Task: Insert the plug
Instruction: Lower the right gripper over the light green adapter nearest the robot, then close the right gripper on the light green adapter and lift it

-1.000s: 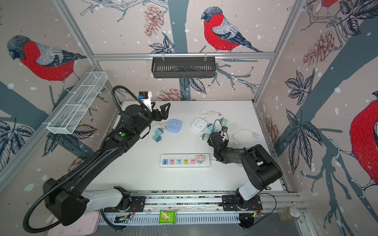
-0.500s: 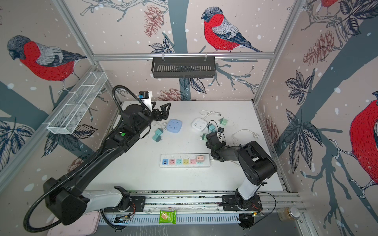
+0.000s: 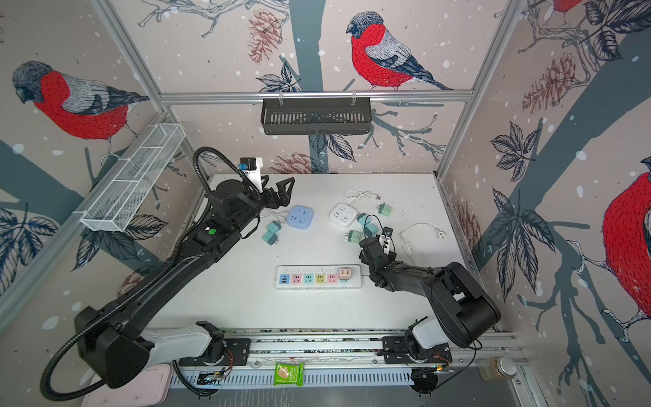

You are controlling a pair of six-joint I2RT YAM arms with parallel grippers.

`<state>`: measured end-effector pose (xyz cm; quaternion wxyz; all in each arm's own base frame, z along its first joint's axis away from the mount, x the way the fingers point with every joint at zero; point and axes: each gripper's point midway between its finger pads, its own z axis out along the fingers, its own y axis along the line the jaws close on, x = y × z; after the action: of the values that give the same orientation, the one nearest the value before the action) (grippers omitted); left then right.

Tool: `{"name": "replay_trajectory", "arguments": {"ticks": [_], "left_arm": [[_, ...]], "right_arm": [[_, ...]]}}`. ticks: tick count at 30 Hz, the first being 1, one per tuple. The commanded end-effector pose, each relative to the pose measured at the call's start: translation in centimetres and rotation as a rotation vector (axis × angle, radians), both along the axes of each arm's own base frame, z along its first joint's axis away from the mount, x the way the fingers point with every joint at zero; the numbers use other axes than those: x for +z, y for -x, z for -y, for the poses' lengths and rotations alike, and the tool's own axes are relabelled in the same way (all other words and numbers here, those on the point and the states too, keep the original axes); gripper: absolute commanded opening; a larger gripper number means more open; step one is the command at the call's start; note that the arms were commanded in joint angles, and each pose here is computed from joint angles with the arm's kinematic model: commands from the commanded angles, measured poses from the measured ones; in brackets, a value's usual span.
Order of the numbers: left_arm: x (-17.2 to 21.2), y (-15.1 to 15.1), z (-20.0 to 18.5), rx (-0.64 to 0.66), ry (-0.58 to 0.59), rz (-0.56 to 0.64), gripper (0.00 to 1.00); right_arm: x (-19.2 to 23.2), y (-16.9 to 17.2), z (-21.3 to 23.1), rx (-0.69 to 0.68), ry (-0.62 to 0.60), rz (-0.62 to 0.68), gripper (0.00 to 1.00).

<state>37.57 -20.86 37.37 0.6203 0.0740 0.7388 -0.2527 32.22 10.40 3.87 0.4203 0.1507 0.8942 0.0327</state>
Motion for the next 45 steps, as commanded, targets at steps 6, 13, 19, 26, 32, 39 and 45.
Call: {"name": "replay_trajectory", "arguments": {"ticks": [6, 13, 19, 26, 32, 39, 45], "left_arm": [[0.7, 0.1, -0.2, 0.006, 0.017, 0.013, 0.98], [0.1, -0.3, 0.2, -0.003, 0.009, -0.010, 0.98], [0.1, -0.3, 0.2, -0.004, 0.007, -0.014, 0.98], [0.2, -0.2, 0.2, -0.005, 0.009, -0.011, 0.98], [0.1, -0.2, 0.2, -0.007, 0.007, -0.013, 0.98], [0.1, -0.3, 0.3, -0.009, 0.008, -0.015, 0.98], [0.3, 0.2, 1.5, -0.087, 0.011, 0.002, 0.98]], "right_arm": [[0.5, -1.6, -1.7, 0.039, -0.008, -0.019, 0.79], [-0.9, -2.7, -1.7, 0.025, 0.059, -0.071, 0.76], [-1.9, -2.7, -1.5, 0.021, 0.086, -0.092, 0.66], [-2.3, -2.7, -1.2, 0.018, 0.112, -0.100, 0.56], [-3.2, -2.8, -1.2, 0.019, 0.123, -0.123, 0.57], [-2.9, -2.7, -1.2, 0.023, 0.120, -0.116, 0.38], [-0.6, -2.7, -1.6, 0.043, 0.082, -0.059, 0.29]]}}
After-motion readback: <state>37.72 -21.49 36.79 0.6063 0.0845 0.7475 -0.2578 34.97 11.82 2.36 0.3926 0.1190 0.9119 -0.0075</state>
